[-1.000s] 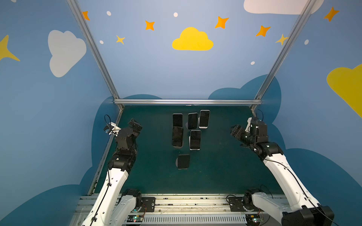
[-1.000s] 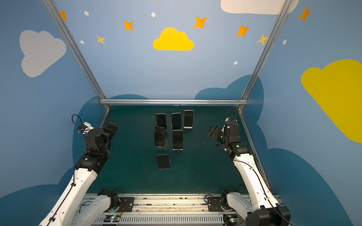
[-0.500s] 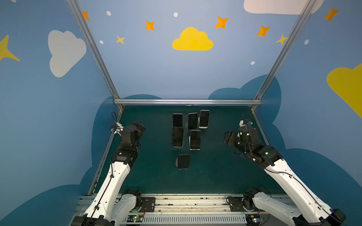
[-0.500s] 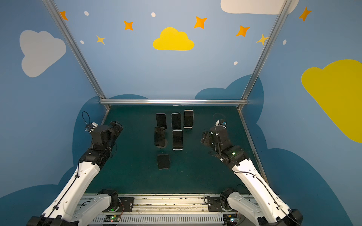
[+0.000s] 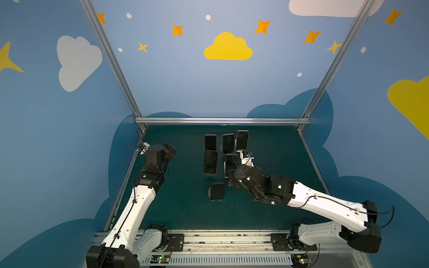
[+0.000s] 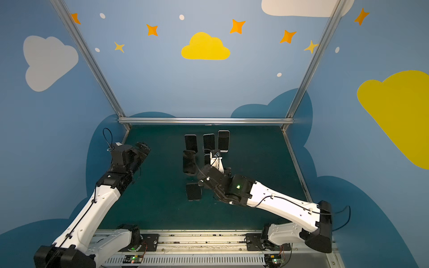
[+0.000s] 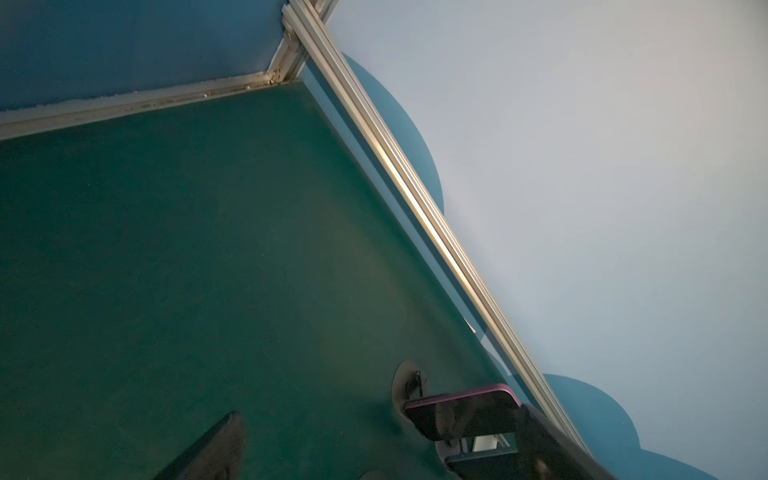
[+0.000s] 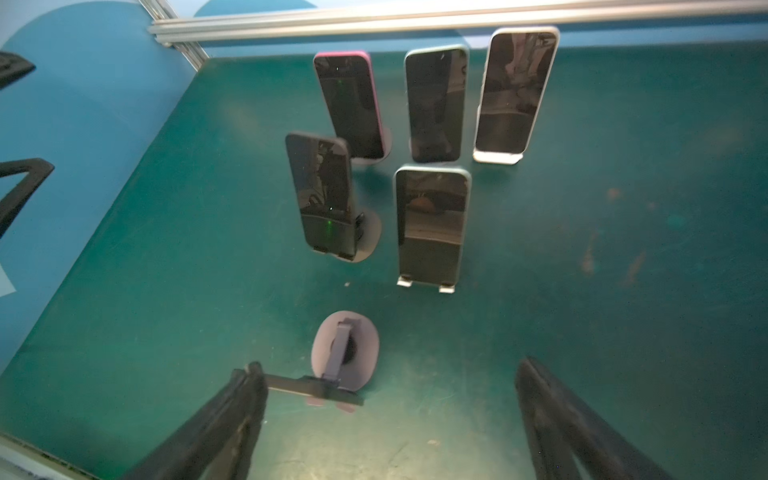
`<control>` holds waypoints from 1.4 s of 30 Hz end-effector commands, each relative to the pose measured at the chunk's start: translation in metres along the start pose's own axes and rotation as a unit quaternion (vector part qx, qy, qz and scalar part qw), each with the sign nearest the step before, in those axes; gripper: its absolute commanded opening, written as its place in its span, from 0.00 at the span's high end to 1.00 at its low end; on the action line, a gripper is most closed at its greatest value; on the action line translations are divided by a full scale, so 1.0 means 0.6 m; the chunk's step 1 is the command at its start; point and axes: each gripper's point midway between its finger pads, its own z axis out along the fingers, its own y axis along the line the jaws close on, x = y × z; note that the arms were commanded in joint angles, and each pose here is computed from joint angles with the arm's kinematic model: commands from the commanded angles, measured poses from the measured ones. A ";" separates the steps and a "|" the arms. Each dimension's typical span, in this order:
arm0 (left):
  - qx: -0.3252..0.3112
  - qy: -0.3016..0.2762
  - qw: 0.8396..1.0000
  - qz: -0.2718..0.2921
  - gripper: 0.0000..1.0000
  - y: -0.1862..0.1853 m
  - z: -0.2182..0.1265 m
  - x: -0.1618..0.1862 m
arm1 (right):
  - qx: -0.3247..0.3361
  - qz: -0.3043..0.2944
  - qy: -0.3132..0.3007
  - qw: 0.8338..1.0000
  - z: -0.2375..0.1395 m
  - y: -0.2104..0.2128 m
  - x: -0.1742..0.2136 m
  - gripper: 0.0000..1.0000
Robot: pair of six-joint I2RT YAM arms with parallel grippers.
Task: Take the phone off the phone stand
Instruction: 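Lower the right gripper around the black phone and close on it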
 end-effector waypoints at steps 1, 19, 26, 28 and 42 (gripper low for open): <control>0.006 0.010 1.000 0.002 0.00 -0.011 -0.005 0.004 | 0.021 0.041 -0.035 0.998 -0.005 0.012 -0.003 0.05; 0.010 0.018 1.000 0.000 0.00 -0.016 -0.007 0.007 | -0.013 0.008 0.047 0.999 0.047 0.121 0.092 0.04; 0.013 0.028 1.000 0.000 0.00 -0.019 -0.004 0.013 | -0.013 -0.003 0.056 0.998 0.065 0.132 0.109 0.03; 0.013 0.028 1.000 0.000 0.00 -0.019 -0.004 0.014 | -0.014 -0.003 0.057 0.998 0.069 0.135 0.112 0.03; 0.012 0.034 0.999 0.000 0.00 -0.017 0.001 0.019 | 0.029 0.003 0.053 0.998 0.108 0.124 0.120 0.03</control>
